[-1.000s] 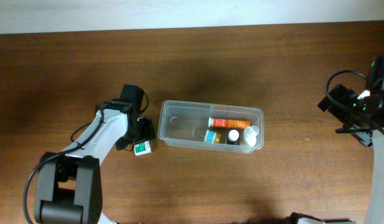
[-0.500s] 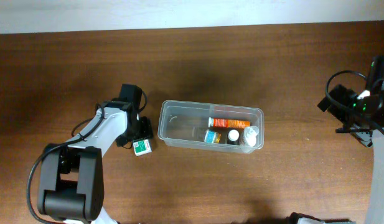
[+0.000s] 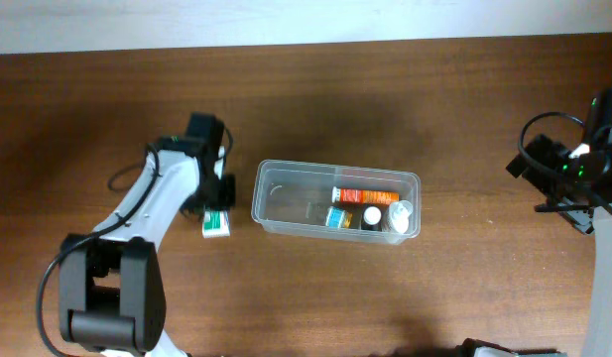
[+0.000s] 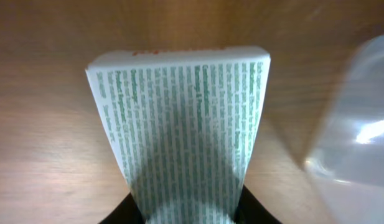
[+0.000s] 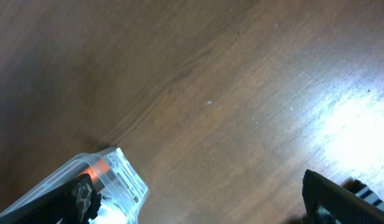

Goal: Pack container
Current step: 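Move the left gripper to the white-green box and grasp it, then carry the box into the container and release it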

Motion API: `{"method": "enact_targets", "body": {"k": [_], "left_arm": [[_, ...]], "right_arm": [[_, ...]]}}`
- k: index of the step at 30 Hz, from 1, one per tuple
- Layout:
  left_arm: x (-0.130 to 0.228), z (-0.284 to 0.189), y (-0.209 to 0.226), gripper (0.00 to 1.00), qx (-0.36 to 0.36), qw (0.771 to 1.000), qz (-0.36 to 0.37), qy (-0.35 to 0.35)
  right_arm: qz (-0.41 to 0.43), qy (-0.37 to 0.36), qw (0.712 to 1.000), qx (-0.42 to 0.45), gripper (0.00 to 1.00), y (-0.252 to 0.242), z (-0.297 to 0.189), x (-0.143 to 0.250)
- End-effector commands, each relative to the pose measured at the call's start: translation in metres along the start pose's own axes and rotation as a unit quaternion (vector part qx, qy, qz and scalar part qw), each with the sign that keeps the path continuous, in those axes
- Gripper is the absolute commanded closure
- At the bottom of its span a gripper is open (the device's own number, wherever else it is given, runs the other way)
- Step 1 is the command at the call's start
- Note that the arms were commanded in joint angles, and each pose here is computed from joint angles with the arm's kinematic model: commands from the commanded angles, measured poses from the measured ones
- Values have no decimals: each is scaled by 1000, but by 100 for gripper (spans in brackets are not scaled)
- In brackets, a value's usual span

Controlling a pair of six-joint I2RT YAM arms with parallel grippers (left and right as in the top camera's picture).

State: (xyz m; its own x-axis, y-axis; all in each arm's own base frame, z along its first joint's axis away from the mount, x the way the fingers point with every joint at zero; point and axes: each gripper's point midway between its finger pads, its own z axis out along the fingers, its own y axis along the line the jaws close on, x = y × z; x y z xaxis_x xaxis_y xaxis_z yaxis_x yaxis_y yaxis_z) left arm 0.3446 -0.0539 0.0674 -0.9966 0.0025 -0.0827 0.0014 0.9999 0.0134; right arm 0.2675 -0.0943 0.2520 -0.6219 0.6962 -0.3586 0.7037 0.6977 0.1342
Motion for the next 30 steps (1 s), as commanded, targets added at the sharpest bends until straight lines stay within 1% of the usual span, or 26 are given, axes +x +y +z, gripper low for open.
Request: {"method": "enact_targets", "body": {"k": [1, 3, 6, 8, 9, 11, 14, 15, 18, 21, 24, 27, 28, 30], "left_arm": [[-37, -65, -4, 73, 12, 996, 42, -82], [-50, -100, -11, 70, 21, 991, 67, -118], [-59, -136, -38, 70, 52, 974, 147, -162], [-59, -149, -61, 69, 64, 957, 216, -181], [-58, -151, -70, 68, 62, 948, 249, -186], [-51, -149, -89, 67, 58, 925, 328, -185], [-37, -139, -118, 67, 54, 882, 437, -171], [-31, -135, -128, 67, 52, 861, 479, -166], [-18, -121, -150, 67, 47, 803, 575, -149], [-8, -105, -164, 66, 46, 752, 645, -130], [-1, -84, -170, 56, 47, 713, 692, -104], [0, -66, -172, 51, 50, 700, 708, -82], [0, -60, -171, 51, 49, 697, 712, -75], [-3, -49, -166, 51, 37, 697, 714, -58]], "right_arm": [[4, -6, 1000, -1, 2, -1, -3, -3], [4, -6, 1000, -1, 2, -1, -3, -3], [4, -6, 1000, -1, 1, -1, -3, -3], [4, -6, 1000, -1, 2, -1, -3, -3], [4, -6, 1000, -1, 2, -1, -3, -3], [4, -6, 1000, -1, 2, -1, -3, -3], [4, -6, 1000, -1, 2, -1, -3, -3], [4, -6, 1000, -1, 1, -1, -3, -3], [4, -6, 1000, -1, 1, -1, -3, -3], [4, -6, 1000, -1, 2, -1, -3, -3], [4, -6, 1000, -1, 2, -1, -3, -3], [4, -6, 1000, -1, 2, -1, -3, -3], [4, -6, 1000, -1, 2, -1, -3, -3], [4, -6, 1000, -1, 2, -1, -3, -3]]}}
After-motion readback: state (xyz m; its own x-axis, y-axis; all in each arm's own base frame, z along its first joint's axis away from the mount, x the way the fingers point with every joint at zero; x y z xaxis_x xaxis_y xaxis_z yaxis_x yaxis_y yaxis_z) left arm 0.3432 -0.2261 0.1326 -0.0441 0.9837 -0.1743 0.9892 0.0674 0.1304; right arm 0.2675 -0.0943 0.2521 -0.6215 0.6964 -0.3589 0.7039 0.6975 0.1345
